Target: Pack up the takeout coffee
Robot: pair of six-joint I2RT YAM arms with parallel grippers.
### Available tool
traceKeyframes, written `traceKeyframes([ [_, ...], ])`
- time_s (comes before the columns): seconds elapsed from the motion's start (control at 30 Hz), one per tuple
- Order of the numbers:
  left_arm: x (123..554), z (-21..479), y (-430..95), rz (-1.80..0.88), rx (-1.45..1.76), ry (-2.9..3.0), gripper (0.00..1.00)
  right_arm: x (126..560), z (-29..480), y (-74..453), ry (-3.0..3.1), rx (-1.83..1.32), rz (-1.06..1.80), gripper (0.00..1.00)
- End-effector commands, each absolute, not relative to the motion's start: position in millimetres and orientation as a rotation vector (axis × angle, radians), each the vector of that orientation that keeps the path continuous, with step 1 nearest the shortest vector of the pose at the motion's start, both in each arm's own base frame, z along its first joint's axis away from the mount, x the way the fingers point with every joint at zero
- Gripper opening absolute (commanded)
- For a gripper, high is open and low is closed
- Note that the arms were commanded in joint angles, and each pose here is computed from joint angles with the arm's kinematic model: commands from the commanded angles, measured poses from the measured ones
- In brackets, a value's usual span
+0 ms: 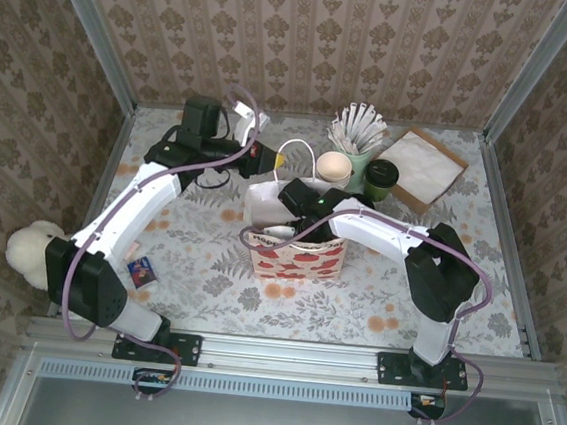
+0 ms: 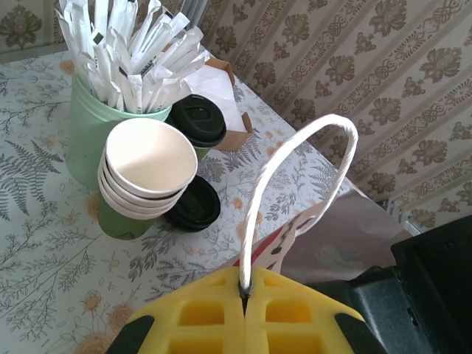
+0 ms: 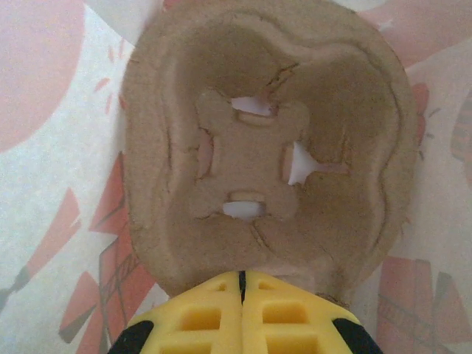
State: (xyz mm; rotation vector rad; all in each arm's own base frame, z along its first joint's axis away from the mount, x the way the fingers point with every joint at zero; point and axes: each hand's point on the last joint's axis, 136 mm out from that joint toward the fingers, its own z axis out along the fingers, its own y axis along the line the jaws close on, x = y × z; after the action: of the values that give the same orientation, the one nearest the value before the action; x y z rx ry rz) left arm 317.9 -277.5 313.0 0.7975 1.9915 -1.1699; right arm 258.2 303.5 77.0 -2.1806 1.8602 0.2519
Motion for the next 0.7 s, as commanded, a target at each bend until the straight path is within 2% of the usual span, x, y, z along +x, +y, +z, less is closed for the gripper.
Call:
traceKeyframes([
  [0.0, 309, 322, -277, -1.168, 0.793, 1.966, 0.0, 262, 90, 310, 1.822, -2.16, 0.232, 0.06],
  [0.17, 307, 325, -276, -1.155, 0.791, 1.932, 0.0, 248, 135, 331, 1.764, -2.028, 0.433, 0.28],
  [0.3, 308, 314, -277, -1.158, 0.795, 1.962, 0.0, 249, 171, 342, 1.717, -1.923, 0.487, 0.44],
  [0.47, 309, 309, -280, -1.173, 0.814, 1.974, 0.0, 248, 204, 343, 1.638, -1.864, 0.498, 0.55],
  [0.5, 310, 309, -282, -1.178, 0.817, 1.978, 0.0, 250, 212, 343, 1.64, -1.837, 0.488, 0.59],
  [0.57, 311, 309, -282, -1.181, 0.818, 1.991, 0.0, 259, 239, 346, 1.664, -1.719, 0.482, 0.78],
  [0.67, 312, 306, -281, -1.174, 0.809, 1.993, 0.0, 279, 286, 350, 1.701, -1.482, 0.476, 0.84],
])
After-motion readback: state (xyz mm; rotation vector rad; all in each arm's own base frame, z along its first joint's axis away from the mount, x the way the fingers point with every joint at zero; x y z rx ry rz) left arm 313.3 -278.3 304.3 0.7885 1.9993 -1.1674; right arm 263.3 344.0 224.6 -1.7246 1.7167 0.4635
